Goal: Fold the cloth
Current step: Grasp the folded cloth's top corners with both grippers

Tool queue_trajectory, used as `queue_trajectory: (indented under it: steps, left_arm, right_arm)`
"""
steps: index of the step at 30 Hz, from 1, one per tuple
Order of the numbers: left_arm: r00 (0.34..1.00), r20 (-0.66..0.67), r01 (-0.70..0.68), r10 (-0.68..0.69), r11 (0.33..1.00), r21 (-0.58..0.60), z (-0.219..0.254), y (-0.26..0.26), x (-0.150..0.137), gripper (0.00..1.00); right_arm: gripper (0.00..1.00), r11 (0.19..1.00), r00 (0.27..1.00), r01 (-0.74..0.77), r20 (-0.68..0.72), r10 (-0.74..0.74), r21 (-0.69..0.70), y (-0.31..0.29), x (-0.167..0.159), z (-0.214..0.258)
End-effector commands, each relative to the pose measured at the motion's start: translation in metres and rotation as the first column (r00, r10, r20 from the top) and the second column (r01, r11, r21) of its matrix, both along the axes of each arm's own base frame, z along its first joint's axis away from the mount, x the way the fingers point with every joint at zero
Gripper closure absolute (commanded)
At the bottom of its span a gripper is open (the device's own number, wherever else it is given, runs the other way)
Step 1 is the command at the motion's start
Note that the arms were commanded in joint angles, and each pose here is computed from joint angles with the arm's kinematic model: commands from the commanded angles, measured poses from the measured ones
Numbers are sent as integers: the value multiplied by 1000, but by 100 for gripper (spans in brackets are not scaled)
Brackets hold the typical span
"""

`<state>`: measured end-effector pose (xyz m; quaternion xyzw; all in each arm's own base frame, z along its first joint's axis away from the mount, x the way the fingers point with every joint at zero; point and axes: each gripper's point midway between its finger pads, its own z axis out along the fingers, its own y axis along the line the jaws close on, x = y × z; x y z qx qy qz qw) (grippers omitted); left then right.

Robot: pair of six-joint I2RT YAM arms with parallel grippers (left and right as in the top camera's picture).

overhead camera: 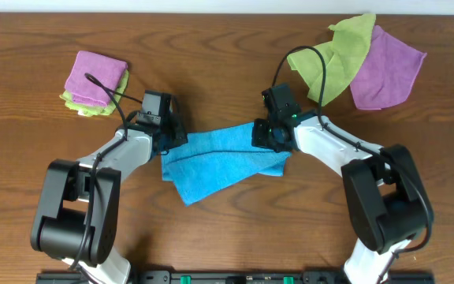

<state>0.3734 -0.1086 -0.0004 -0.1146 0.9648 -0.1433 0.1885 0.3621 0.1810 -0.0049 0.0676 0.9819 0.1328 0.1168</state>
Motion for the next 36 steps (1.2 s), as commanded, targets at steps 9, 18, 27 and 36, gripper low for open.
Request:
queue_trajectory:
  steps: [9,18,27,36]
  left_arm:
    - [997,48,60,-59,998,-14,54,-7,23,94]
    - [997,4,72,-72,997,-2,80,-9,20,95]
    - [987,-118,112,-110,994,13,48,-26,-9,94]
    - [968,-248,51,-39,998,39,20,-18,-31,94]
  right_arm:
    - [98,938,948,282,-87,-305,-203,-60,-19,-36]
    - [99,852,852,495,-99,-515,-172,-78,-13,-36]
    - [98,839,832,527,-118,-542,-138,-73,-11,-36]
    - [99,869,864,471,-121,-489,-152,-73,-14,-37]
